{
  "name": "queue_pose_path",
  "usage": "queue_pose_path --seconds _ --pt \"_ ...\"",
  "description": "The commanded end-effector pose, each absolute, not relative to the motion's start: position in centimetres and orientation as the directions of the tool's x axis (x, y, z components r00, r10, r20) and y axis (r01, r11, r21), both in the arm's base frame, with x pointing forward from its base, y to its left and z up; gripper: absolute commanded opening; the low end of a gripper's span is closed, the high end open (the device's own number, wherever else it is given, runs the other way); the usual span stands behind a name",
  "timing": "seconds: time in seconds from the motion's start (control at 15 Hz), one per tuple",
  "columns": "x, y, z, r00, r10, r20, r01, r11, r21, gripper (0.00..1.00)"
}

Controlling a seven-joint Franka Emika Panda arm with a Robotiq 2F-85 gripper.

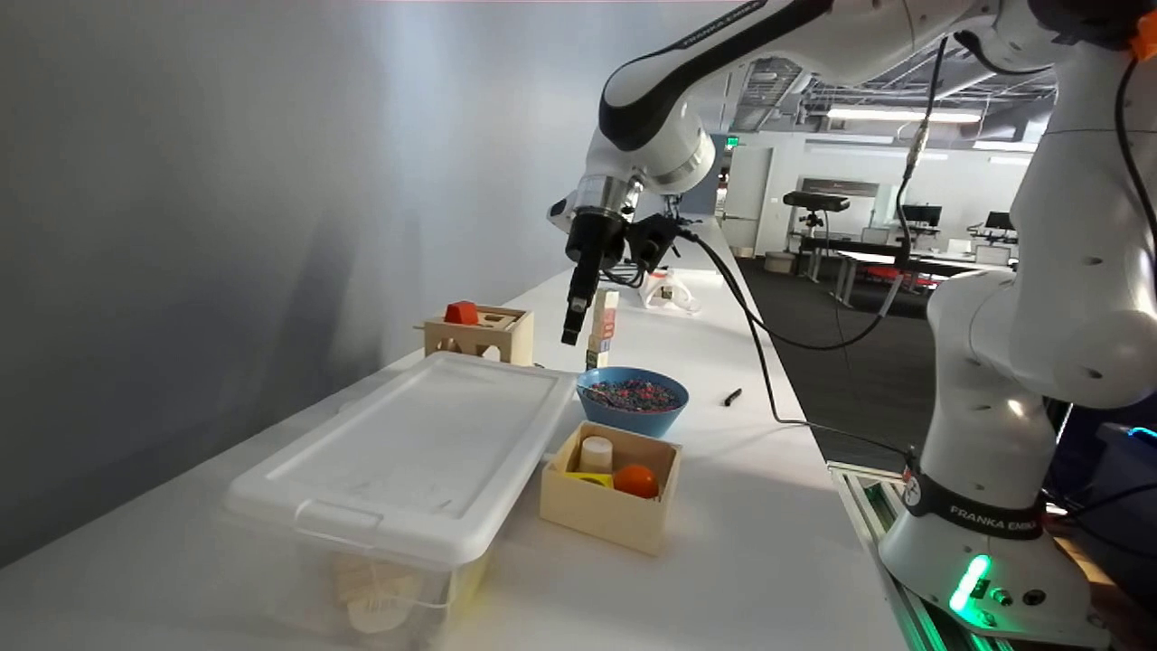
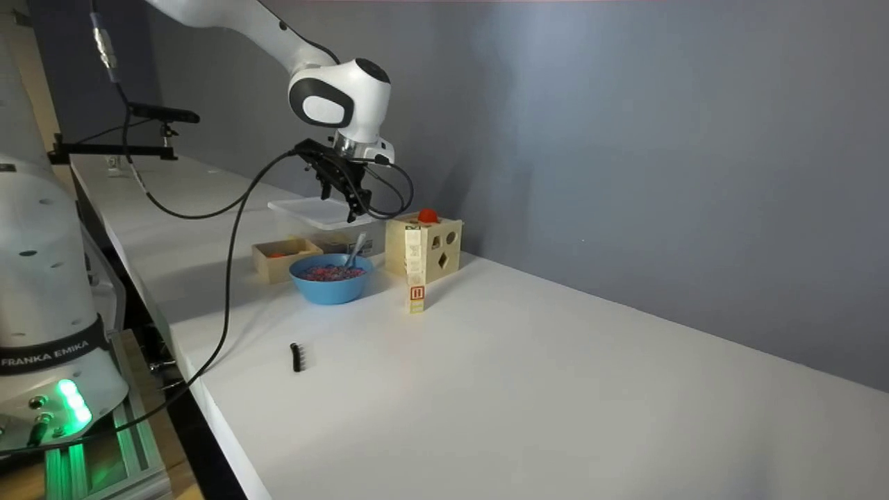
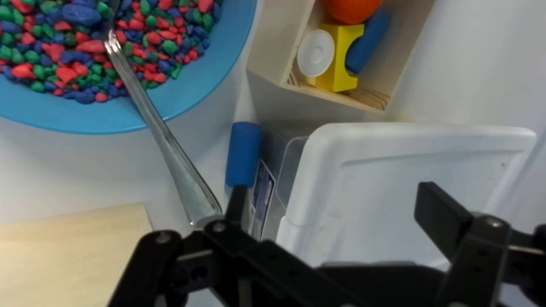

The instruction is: Remove the white lid from the clear container then place the objects in the wooden box into the container.

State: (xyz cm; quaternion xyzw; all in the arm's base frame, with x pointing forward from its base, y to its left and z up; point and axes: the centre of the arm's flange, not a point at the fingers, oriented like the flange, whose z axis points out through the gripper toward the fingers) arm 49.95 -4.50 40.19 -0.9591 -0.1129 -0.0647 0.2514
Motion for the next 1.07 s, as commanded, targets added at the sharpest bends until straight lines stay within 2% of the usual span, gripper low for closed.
queue_pose_path --seconds 0.0,0.4,0.73,1.0 --pt "53.1 -4.4 38.9 0.968 0.189 0.163 0.248 -0.807 -0.536 1.0" --pt "53.1 -4.0 38.1 0.974 0.177 0.144 0.226 -0.833 -0.505 1.0" --pt "54.7 -2.8 36.8 0.955 0.165 0.247 0.28 -0.773 -0.568 1.0" --pt "55.2 -2.5 35.9 0.956 0.134 0.263 0.269 -0.761 -0.591 1.0"
